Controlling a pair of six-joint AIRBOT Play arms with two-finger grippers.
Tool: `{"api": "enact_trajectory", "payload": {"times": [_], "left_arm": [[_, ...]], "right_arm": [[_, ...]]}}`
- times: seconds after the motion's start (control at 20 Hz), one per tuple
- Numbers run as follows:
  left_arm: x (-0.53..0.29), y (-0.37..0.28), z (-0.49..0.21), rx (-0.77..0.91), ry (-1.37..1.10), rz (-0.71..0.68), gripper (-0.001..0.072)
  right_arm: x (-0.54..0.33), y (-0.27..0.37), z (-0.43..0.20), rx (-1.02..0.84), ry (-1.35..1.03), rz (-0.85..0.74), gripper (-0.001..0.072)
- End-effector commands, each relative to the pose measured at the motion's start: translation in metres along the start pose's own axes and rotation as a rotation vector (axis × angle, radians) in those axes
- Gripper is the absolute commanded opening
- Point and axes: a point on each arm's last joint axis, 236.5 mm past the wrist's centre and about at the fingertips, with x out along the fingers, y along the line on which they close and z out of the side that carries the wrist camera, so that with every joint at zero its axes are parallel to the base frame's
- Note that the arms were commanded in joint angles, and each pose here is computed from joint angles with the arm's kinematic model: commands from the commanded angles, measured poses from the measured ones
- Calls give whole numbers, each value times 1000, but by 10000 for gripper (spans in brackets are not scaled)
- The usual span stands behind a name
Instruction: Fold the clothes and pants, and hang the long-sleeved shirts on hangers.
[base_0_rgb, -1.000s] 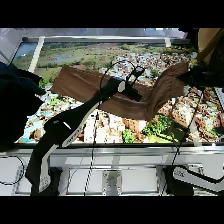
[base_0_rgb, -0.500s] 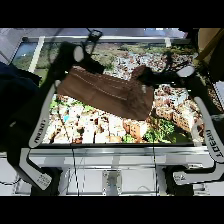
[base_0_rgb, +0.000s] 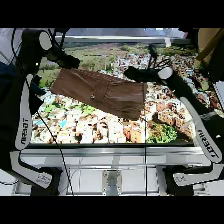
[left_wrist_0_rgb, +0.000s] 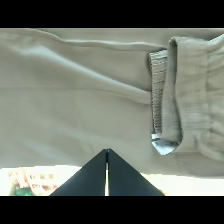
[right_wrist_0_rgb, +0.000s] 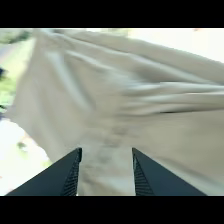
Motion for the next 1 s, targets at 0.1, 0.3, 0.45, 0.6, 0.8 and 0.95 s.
{"api": "enact_trajectory", "payload": {"times": [0.1, 0.3, 0.45, 0.6, 0.8, 0.95], "left_arm": [[-1, 4, -4, 2, 15, 4, 16], [-1, 1, -3, 0, 10, -7, 15], [-1, 1, -3, 1, 11, -8, 15], [-1, 2, -3, 1, 10, -7, 15], [-1, 2, -3, 1, 9, -7, 15], [-1, 2, -3, 1, 10, -7, 15]], "right_arm": [[-83, -115, -39, 137, 238, -186, 517], [-48, -154, -94, 441, 311, -134, 626], [-6, -150, -109, 512, 327, 35, 687], [15, -166, -105, 576, 264, 43, 687], [26, -157, -116, 561, 295, 42, 683], [38, -133, -128, 524, 332, 56, 676]]}}
